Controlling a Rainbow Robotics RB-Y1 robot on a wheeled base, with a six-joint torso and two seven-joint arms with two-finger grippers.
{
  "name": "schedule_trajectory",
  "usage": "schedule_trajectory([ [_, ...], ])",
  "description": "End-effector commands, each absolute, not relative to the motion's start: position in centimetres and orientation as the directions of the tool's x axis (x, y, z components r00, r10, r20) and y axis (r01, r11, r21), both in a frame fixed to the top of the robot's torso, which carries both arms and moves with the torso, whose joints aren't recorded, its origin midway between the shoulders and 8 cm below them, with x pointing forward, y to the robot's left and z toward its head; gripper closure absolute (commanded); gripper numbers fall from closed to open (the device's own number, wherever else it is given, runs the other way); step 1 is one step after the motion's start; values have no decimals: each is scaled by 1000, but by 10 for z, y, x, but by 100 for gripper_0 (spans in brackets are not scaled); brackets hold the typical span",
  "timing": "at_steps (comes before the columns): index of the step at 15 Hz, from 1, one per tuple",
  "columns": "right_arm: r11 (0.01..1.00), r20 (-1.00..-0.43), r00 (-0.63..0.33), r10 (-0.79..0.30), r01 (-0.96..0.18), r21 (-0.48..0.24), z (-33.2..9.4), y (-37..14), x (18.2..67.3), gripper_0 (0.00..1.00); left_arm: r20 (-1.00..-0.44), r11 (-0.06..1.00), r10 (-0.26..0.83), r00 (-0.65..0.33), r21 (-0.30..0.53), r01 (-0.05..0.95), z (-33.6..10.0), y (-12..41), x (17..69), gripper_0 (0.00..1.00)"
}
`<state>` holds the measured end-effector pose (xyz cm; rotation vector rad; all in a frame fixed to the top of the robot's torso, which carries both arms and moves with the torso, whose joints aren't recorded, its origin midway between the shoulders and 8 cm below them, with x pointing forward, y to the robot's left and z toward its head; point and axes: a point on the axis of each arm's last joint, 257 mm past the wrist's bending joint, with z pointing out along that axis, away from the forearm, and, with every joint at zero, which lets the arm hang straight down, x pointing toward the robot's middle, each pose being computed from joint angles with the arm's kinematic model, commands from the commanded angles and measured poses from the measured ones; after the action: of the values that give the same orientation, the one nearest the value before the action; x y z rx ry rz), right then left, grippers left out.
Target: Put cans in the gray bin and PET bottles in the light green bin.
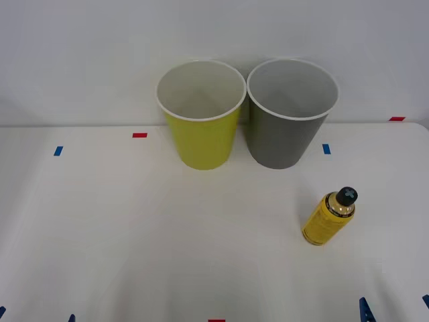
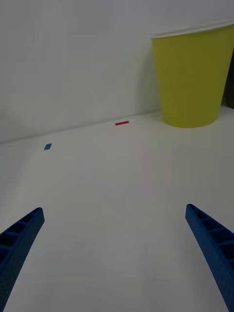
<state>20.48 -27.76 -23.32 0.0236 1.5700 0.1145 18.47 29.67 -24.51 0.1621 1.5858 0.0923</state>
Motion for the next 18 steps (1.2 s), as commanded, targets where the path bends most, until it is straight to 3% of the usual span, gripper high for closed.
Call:
schedule_trajectory([
  [1, 994, -996, -3, 88, -58, 88, -233, -278, 205, 0, -987, 986, 161, -15, 160, 46, -245, 297, 185, 0],
  [18, 994, -996, -3, 88, -58, 88, -233, -278, 205, 0, -987, 986, 161, -15, 160, 46, -245, 297, 185, 0],
])
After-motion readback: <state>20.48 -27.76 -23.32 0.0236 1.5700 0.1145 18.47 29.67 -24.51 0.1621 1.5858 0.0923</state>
